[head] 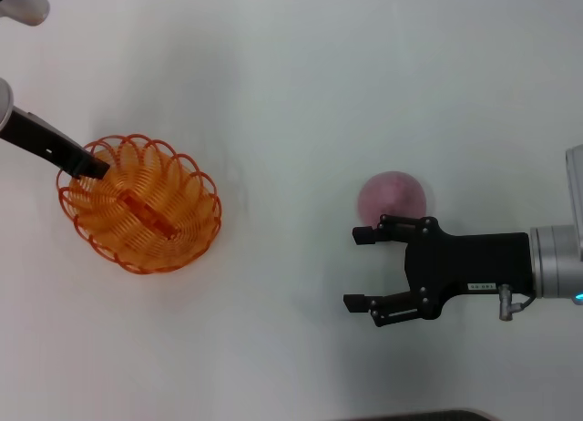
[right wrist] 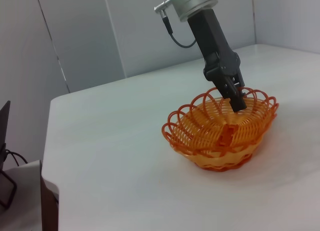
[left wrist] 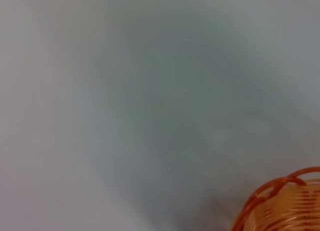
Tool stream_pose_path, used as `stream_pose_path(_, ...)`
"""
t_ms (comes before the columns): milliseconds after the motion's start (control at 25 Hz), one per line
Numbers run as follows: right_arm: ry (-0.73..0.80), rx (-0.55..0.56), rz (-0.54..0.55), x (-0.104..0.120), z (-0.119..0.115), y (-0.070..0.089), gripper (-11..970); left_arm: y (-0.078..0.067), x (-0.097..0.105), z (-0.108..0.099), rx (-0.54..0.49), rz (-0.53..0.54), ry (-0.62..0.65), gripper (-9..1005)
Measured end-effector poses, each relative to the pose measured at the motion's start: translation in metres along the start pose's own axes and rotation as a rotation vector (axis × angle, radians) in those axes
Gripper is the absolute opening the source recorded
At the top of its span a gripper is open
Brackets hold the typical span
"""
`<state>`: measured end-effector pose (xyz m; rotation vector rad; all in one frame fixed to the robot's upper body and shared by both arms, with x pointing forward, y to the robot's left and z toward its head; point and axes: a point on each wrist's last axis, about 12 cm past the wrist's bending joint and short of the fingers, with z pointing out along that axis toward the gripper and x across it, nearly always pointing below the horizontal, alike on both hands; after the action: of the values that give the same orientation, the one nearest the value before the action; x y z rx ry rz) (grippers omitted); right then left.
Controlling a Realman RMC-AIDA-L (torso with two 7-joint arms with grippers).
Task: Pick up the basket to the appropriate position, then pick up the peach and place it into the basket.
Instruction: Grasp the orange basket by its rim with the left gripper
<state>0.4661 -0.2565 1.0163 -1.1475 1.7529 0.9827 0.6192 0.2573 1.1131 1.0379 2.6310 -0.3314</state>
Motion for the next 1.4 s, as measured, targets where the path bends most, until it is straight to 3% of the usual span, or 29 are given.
stream_pose_path(480,-0.001,0.000,0.000,0.000,0.000,0.000,943,0.000,-0.002,-0.002,0.008,-0.036,-0.001,156)
stream_pose_path(840,-0.002,-0.004,0.000,0.000,0.001,0.001,943,0.008,-0.004,-0.028,0.139,-0.203,-0.022,106)
stream_pose_path(1080,-0.001,-0.006,0.000,0.000,0.001,0.001,943,0.016,0.001,-0.035,0.195,-0.315,-0.024,86)
stream_pose_path(1400,-0.003,-0.015,0.002,0.000,0.002,0.002,943,0.015,0.013,-0.039,0.289,-0.447,-0.060,76)
